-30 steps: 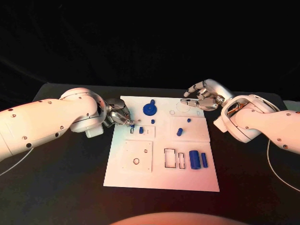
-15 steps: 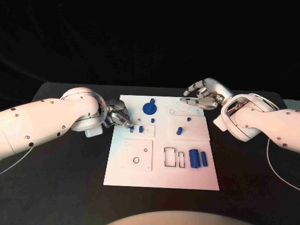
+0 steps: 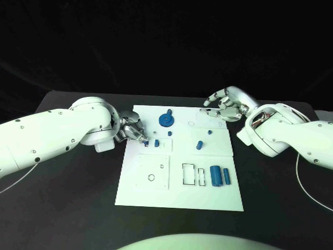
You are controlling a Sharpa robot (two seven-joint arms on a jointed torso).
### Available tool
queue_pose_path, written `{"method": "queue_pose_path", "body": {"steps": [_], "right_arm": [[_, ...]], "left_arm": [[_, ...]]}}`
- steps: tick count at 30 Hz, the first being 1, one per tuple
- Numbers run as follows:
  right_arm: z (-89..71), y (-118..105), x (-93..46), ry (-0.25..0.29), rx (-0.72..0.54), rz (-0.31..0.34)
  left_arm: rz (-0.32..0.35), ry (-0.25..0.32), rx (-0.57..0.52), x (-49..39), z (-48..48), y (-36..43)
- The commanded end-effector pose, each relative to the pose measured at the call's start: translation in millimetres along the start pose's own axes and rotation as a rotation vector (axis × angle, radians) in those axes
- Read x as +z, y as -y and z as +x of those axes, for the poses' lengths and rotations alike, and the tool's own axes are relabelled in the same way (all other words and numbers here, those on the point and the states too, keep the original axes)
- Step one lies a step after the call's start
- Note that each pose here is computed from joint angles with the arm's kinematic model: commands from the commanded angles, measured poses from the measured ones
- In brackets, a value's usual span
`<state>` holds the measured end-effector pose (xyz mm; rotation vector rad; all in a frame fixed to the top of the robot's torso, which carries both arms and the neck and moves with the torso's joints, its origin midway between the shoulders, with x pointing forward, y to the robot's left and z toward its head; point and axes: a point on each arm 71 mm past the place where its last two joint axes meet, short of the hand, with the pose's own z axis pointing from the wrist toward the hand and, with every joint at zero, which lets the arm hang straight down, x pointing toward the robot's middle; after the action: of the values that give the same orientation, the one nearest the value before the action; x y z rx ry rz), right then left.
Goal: Assemble the parts on the task board
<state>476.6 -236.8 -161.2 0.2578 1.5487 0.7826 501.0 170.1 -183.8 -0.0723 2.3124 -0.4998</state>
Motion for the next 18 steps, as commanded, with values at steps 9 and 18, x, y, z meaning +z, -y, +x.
{"method": "queue_pose_path", "body": {"steps": [9, 18], "right_arm": [[1.4, -0.9, -0.1, -0.013, -0.009, -0.008], [1.5, -0.9, -0.1, -0.013, -0.009, -0.008]], "left_arm": [[-0.004, -0.029, 0.023, 1.5, 3.9, 0.8], [-0.008, -0.036, 0.036, 1.7, 4.6, 0.4]]}}
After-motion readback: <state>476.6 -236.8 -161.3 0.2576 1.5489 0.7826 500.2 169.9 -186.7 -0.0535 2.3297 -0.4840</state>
